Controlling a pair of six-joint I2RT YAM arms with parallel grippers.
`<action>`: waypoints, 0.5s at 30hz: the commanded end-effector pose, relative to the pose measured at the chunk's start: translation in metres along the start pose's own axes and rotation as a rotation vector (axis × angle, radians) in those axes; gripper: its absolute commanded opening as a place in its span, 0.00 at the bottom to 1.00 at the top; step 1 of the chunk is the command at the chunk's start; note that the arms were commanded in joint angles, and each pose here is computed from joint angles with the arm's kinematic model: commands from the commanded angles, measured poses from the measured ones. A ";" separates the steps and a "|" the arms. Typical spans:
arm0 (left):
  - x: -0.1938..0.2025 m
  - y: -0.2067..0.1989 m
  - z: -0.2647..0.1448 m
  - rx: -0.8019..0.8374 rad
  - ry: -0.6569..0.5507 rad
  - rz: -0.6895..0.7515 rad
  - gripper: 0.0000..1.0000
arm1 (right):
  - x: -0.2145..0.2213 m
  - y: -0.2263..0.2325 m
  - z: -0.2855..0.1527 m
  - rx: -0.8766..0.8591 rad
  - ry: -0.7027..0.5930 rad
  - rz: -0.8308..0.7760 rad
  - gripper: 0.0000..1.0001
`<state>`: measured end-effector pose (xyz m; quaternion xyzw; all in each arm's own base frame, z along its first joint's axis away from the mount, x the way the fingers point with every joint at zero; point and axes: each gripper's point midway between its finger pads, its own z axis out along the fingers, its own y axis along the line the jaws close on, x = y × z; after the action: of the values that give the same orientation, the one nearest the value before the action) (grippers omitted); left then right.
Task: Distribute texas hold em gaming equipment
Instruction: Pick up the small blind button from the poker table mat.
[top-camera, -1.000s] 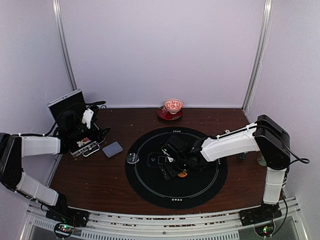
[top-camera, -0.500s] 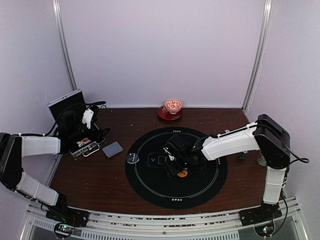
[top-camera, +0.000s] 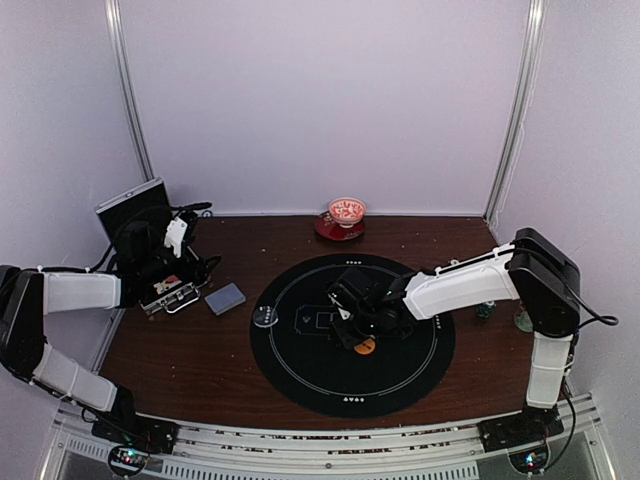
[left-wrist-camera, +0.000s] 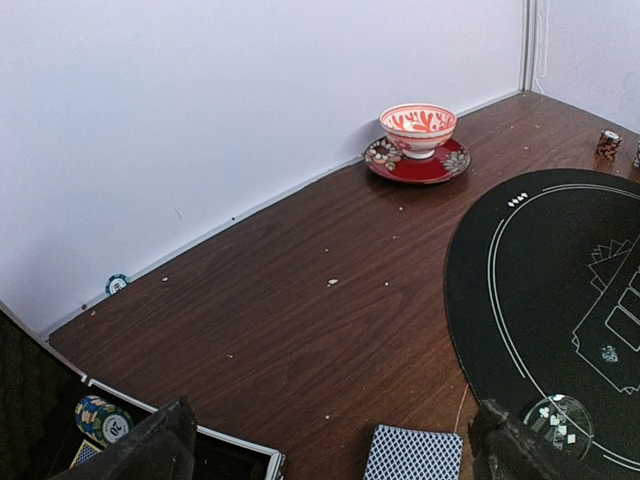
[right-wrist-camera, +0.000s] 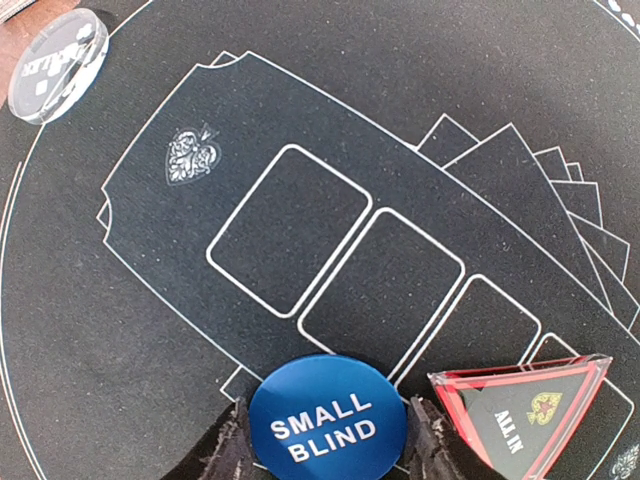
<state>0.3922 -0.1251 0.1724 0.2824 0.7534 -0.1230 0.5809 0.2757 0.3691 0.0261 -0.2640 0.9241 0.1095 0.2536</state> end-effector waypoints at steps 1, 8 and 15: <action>-0.014 0.005 0.002 -0.013 -0.043 0.026 0.98 | 0.002 0.011 0.003 -0.026 -0.001 -0.021 0.49; -0.014 0.005 0.003 -0.013 -0.041 0.026 0.98 | -0.010 0.014 -0.004 -0.032 -0.036 -0.016 0.50; -0.014 0.006 0.003 -0.017 -0.041 0.025 0.98 | -0.035 0.016 -0.006 -0.001 -0.075 -0.011 0.52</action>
<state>0.3924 -0.1249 0.1720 0.2823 0.7539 -0.1225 0.5805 0.2775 0.3770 0.0324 -0.2655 0.9210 0.1134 0.2615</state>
